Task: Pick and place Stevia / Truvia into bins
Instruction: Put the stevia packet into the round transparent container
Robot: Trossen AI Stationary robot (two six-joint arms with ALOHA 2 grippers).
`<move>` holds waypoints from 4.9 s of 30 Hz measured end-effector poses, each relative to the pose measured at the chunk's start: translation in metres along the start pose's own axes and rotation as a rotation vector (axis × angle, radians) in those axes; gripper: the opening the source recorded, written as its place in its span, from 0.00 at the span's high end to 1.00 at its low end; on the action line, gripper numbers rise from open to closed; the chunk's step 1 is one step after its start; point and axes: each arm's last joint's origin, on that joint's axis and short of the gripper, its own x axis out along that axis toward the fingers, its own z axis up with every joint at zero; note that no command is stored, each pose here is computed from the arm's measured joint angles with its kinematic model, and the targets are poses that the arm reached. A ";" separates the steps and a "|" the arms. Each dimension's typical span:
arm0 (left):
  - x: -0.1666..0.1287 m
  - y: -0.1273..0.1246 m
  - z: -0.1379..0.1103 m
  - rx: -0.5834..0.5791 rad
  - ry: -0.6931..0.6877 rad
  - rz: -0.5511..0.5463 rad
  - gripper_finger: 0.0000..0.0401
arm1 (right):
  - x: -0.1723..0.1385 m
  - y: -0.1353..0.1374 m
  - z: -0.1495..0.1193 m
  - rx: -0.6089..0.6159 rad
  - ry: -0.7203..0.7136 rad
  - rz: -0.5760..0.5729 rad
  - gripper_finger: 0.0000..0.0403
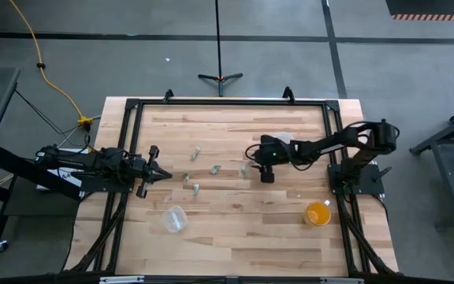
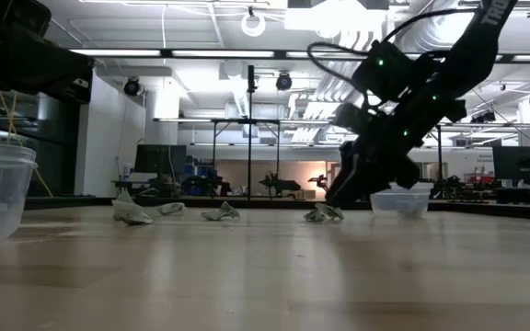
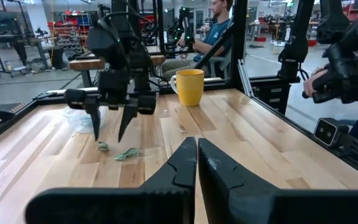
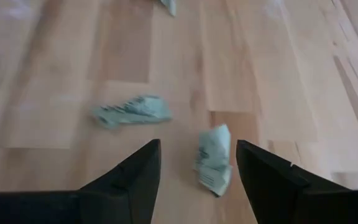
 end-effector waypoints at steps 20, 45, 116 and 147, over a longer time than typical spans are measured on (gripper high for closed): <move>0.000 0.000 0.000 0.000 0.000 0.000 0.87 | 0.004 -0.005 -0.004 0.016 0.012 0.004 0.58; 0.000 0.000 0.000 0.000 0.000 0.000 0.87 | 0.012 -0.004 -0.011 0.057 0.042 -0.007 0.63; 0.000 0.000 0.000 0.000 0.000 0.000 0.87 | 0.006 0.035 0.012 -0.012 -0.125 0.136 0.45; 0.000 0.000 0.000 0.000 0.000 0.000 0.87 | 0.025 0.039 -0.001 0.060 -0.097 0.121 0.68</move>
